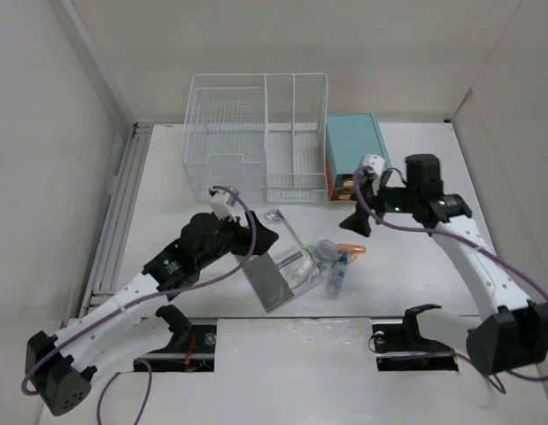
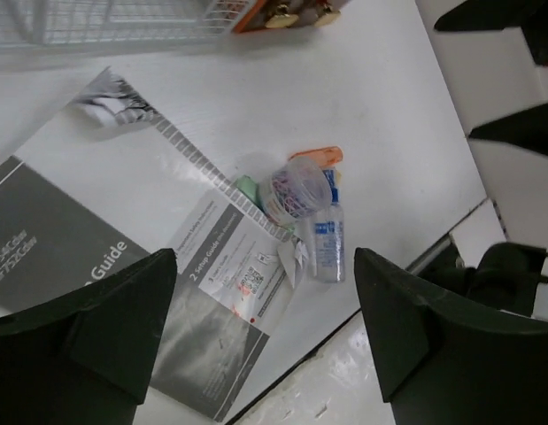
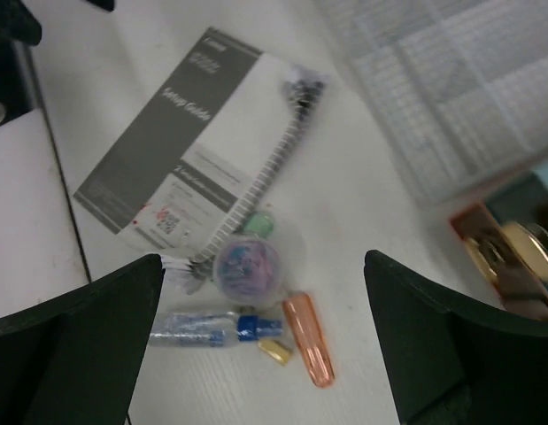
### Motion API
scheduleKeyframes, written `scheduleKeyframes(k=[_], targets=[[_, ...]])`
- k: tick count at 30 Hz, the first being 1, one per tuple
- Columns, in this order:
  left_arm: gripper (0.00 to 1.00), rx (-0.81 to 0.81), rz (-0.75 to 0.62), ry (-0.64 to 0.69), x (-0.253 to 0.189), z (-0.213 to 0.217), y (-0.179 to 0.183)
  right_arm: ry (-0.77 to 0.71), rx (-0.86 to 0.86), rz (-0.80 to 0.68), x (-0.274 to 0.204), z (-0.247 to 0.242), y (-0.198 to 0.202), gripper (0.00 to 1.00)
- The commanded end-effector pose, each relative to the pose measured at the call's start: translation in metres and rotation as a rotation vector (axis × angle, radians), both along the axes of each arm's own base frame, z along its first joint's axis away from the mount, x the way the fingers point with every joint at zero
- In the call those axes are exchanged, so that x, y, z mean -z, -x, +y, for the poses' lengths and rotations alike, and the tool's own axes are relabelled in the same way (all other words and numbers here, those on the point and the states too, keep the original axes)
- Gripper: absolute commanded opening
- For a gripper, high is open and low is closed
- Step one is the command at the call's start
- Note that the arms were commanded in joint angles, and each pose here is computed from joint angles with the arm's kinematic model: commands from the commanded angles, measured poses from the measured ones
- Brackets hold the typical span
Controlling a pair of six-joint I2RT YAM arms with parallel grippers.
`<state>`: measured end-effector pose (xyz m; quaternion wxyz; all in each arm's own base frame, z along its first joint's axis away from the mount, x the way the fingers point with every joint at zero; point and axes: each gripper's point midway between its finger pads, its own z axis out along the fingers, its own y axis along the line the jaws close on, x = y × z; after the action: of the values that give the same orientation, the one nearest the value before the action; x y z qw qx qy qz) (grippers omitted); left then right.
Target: Organize the desk
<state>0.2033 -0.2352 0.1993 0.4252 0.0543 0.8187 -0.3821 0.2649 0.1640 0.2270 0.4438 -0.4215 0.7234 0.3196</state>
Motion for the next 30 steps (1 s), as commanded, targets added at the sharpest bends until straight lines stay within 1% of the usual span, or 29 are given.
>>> scheduleKeyframes(k=[1, 2, 3, 4, 5, 7, 8, 10, 12, 14, 15, 20, 25, 30], targets=[[0.83, -0.203, 0.023, 0.104, -0.004, 0.023, -0.008, 0.050, -0.104, 0.001, 0.005, 0.050, -0.008, 1.00], [0.83, -0.240, 0.038, 0.131, -0.003, 0.029, -0.007, 0.063, -0.112, 0.019, 0.012, 0.059, -0.013, 1.00], [0.83, -0.289, 0.041, 0.122, 0.002, 0.037, -0.010, 0.083, -0.117, 0.075, 0.030, 0.068, -0.023, 1.00], [0.83, -0.310, 0.046, 0.127, 0.005, 0.040, -0.011, 0.096, -0.127, 0.069, 0.038, 0.078, -0.029, 1.00], [0.83, -0.318, 0.062, 0.115, 0.016, 0.041, -0.009, 0.103, -0.119, 0.083, 0.045, 0.084, -0.035, 1.00], [0.81, -0.336, 0.077, 0.129, 0.021, 0.043, -0.009, 0.118, -0.090, 0.122, 0.065, 0.092, -0.053, 1.00], [0.81, -0.338, 0.087, 0.115, 0.030, 0.042, -0.009, 0.111, -0.096, 0.116, 0.070, 0.103, -0.057, 1.00], [0.78, -0.357, 0.117, 0.104, 0.042, 0.042, -0.011, 0.114, -0.095, 0.160, 0.083, 0.117, -0.060, 1.00], [0.75, -0.371, 0.150, 0.108, 0.056, 0.042, -0.010, 0.111, -0.126, 0.160, 0.089, 0.138, -0.053, 1.00], [0.72, -0.375, 0.156, 0.111, 0.062, 0.040, -0.010, 0.132, -0.098, 0.193, 0.105, 0.145, -0.046, 1.00], [0.72, -0.379, 0.174, 0.102, 0.070, 0.039, -0.008, 0.127, -0.122, 0.192, 0.107, 0.156, -0.039, 1.00], [0.72, -0.375, 0.223, 0.075, 0.090, 0.032, -0.003, 0.134, -0.102, 0.288, 0.131, 0.165, -0.033, 0.99], [0.72, -0.391, 0.256, 0.050, 0.106, 0.033, 0.002, 0.156, -0.062, 0.331, 0.151, 0.160, -0.039, 0.99], [0.72, -0.383, 0.294, -0.005, 0.127, 0.033, 0.010, 0.171, -0.030, 0.382, 0.168, 0.153, -0.042, 0.98]])
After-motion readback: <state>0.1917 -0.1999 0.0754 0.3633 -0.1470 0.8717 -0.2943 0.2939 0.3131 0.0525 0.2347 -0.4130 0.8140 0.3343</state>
